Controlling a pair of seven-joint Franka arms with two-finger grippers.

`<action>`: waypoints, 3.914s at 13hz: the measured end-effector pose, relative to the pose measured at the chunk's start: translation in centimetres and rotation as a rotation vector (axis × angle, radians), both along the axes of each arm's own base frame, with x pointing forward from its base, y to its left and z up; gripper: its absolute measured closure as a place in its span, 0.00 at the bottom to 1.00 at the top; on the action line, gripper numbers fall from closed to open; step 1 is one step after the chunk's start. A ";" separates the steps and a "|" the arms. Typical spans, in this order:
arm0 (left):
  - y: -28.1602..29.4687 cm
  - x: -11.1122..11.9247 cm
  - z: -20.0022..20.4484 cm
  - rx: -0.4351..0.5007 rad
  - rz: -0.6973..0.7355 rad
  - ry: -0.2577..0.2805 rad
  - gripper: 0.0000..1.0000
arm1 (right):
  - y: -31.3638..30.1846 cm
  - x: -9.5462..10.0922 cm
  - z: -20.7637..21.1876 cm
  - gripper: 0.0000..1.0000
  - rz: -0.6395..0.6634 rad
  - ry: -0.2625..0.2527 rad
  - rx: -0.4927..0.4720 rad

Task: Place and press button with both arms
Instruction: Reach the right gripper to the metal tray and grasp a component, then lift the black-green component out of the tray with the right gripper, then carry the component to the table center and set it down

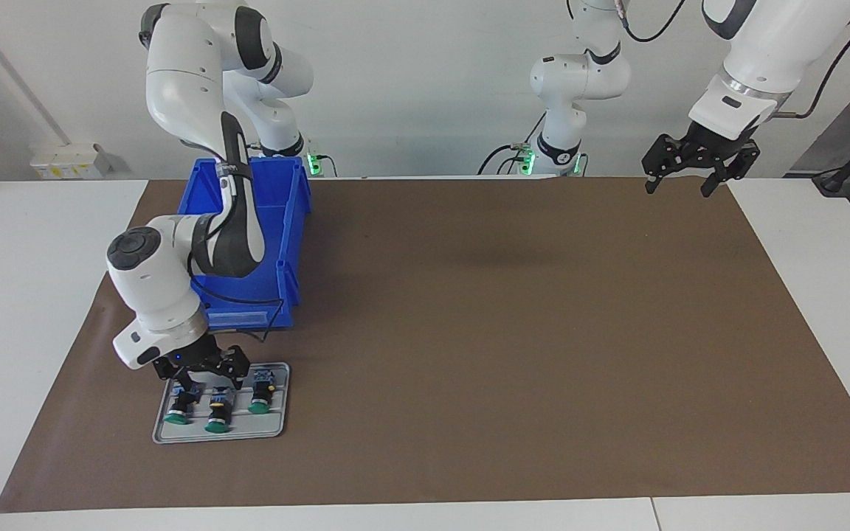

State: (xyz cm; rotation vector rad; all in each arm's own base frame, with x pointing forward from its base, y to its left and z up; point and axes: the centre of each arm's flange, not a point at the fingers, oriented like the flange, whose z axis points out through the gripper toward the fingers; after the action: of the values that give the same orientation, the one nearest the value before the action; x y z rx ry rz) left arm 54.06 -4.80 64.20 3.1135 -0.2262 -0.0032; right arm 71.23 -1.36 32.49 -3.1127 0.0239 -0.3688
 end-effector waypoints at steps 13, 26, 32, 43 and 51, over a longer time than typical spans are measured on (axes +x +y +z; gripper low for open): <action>0.0 0.0 0.0 0.000 0.000 0.000 0.00 | 0.4 1.2 -1.8 0.52 0.010 -0.033 -0.002; 0.0 0.0 0.0 0.000 0.000 0.000 0.00 | 1.1 2.5 7.5 0.67 -0.326 0.022 0.103; 0.0 0.0 0.0 0.000 0.000 0.000 0.00 | 11.5 -0.2 14.6 0.67 -0.879 0.058 0.263; 0.0 0.0 0.0 0.000 0.000 0.000 0.00 | 42.8 -15.6 6.2 0.67 -1.438 -0.028 0.204; 0.0 0.0 0.0 0.000 0.000 0.000 0.00 | 48.7 -19.6 -0.6 0.67 -1.566 -0.075 0.208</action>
State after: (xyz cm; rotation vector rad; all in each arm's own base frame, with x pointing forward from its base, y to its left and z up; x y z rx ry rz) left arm 54.06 -4.79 64.20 3.1135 -0.2262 -0.0034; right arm 51.58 47.36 31.92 -2.1460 2.2289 -0.3672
